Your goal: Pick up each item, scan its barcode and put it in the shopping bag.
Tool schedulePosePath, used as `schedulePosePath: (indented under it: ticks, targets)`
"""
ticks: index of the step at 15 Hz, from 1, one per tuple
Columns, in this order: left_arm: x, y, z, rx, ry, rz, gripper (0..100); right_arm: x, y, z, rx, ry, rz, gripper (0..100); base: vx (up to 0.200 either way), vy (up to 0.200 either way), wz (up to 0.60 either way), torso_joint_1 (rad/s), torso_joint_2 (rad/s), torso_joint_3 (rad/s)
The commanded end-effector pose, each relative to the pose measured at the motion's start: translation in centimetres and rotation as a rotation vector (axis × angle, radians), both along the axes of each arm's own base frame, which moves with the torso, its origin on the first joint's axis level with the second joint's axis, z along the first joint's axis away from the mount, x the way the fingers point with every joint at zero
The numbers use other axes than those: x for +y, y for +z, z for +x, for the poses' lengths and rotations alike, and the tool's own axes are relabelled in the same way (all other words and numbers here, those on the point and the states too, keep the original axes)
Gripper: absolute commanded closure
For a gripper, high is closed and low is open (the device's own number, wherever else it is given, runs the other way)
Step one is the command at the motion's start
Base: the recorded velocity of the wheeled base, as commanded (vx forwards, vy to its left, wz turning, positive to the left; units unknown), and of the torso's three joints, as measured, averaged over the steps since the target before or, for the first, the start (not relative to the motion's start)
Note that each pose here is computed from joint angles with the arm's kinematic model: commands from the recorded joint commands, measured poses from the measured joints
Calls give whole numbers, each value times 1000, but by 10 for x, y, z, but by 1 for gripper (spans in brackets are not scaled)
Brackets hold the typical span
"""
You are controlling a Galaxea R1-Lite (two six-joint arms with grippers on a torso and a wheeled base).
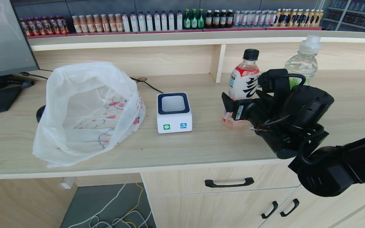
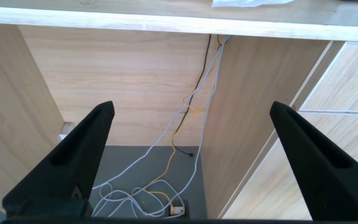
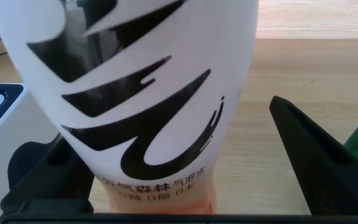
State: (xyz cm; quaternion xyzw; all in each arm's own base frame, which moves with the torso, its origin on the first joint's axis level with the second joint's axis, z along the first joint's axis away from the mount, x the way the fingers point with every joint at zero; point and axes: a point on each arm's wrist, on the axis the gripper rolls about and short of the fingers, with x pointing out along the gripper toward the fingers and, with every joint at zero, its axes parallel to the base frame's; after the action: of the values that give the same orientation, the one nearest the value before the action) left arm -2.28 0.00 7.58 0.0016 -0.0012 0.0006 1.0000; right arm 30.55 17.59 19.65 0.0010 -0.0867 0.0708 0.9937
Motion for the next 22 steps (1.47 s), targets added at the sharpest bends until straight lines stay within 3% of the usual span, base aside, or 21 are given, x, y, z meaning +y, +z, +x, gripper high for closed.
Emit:
schedulePosePath:
  ticks: [1, 12, 13, 22]
  targets:
    - [0, 0, 0, -1, 0, 0, 0, 2, 1, 3, -10, 1, 6, 0, 0, 0, 0, 0, 0, 0]
    - [0, 0, 0, -1, -1, 0, 0, 1, 7, 8, -33, -3, 18, 0, 0, 0, 0, 0, 0, 0]
    - [0, 0, 0, -1, 0, 0, 0, 1, 7, 8, -34, -1, 18, 100, 0, 0, 0, 0, 0, 0]
    - [0, 0, 0, -1, 0, 0, 0, 0, 11, 6, -61, 17, 16, 100, 0, 0, 0, 0, 0, 0]
